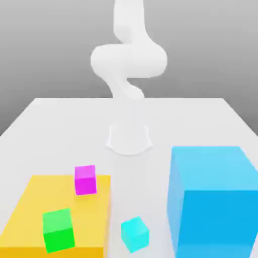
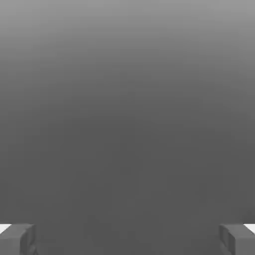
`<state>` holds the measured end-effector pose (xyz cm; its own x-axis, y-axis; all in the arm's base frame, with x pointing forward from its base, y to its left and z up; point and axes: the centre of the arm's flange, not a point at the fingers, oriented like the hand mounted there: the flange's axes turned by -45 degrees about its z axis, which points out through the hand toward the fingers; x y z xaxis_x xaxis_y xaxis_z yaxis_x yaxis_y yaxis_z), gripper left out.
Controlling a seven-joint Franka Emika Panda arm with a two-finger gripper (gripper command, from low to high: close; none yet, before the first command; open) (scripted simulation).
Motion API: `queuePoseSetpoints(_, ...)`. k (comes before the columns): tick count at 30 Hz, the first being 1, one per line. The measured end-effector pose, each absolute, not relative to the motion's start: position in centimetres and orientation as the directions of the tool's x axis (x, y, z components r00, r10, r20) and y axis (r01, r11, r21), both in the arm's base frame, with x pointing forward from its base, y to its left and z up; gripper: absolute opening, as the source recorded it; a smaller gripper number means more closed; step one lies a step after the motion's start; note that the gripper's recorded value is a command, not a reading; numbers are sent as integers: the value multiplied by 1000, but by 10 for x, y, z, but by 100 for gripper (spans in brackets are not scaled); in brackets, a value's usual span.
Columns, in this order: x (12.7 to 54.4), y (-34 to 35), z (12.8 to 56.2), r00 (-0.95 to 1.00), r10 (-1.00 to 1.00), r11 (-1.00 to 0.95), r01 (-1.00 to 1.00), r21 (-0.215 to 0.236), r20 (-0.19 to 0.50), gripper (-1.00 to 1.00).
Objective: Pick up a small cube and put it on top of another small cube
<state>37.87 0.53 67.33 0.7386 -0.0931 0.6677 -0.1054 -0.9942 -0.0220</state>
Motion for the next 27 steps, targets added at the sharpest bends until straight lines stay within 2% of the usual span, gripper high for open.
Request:
queuePoseSetpoints(6,442,7,570,788,-292,-945,-327,-35,541,0)
queuePoseSetpoints(13,480,-1,441,765,-512,-838,-544,-34,391,0)
queuePoseSetpoints(20,482,-5,317,668,-709,-690,-723,-26,226,0)
queuePoseSetpoints(27,455,10,213,506,-861,-507,-862,-8,38,0)
